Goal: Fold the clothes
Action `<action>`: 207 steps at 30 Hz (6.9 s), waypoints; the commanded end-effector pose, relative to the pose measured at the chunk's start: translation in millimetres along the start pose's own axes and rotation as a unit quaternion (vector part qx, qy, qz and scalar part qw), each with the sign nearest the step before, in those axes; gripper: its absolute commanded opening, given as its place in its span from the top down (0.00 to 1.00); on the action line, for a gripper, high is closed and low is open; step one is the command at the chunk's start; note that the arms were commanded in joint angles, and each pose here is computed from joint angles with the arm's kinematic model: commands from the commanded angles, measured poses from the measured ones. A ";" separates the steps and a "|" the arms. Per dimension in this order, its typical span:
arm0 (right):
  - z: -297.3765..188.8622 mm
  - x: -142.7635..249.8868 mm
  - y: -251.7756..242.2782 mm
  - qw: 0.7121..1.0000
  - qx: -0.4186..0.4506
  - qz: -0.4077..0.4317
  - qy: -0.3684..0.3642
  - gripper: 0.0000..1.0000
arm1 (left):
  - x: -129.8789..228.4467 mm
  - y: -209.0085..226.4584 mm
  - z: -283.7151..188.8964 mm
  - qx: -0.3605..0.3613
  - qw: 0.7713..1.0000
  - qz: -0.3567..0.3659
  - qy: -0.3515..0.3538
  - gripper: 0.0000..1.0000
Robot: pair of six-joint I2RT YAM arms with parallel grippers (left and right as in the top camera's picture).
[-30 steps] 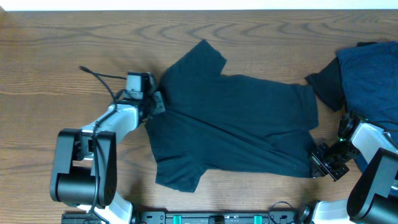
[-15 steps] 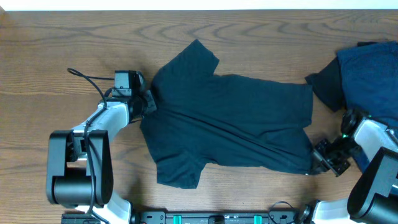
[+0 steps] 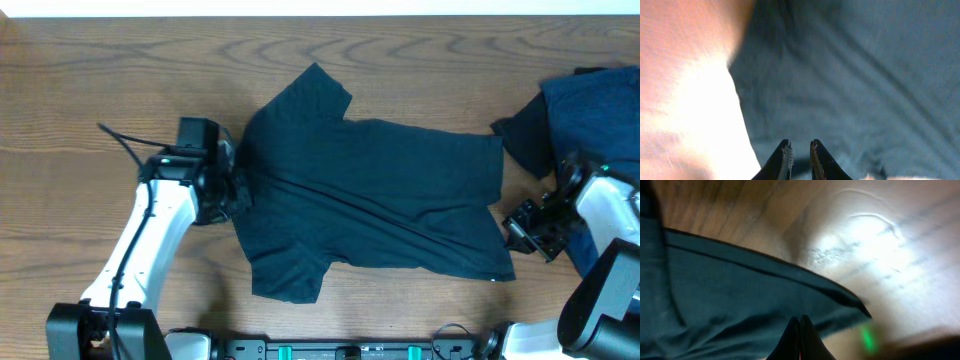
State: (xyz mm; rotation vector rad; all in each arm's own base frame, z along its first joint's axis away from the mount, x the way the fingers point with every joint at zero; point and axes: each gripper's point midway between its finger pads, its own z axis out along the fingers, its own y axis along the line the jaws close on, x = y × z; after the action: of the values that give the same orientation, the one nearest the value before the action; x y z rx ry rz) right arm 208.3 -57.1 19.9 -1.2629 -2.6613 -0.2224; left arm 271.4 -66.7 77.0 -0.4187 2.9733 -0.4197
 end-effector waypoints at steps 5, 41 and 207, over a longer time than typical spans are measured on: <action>28.7 1.3 -0.3 1.000 -0.008 -0.022 -0.017 0.99 | 52.8 -10.4 24.4 -0.023 0.995 0.045 0.084 0.84; 16.3 -16.6 -24.0 0.998 0.029 0.025 -0.042 0.99 | 135.5 43.7 74.3 -0.077 0.982 -0.012 0.170 0.84; -72.7 -52.5 107.0 0.966 -0.106 -0.184 -0.151 0.01 | -139.0 -57.0 -103.1 -0.009 0.991 0.054 -0.125 0.89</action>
State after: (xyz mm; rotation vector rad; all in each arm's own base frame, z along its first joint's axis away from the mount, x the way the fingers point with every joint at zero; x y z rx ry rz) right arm 327.2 -44.7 80.9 -0.9082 -3.1830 -0.4069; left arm 417.2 -56.0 206.7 -0.2658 2.6880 -0.3132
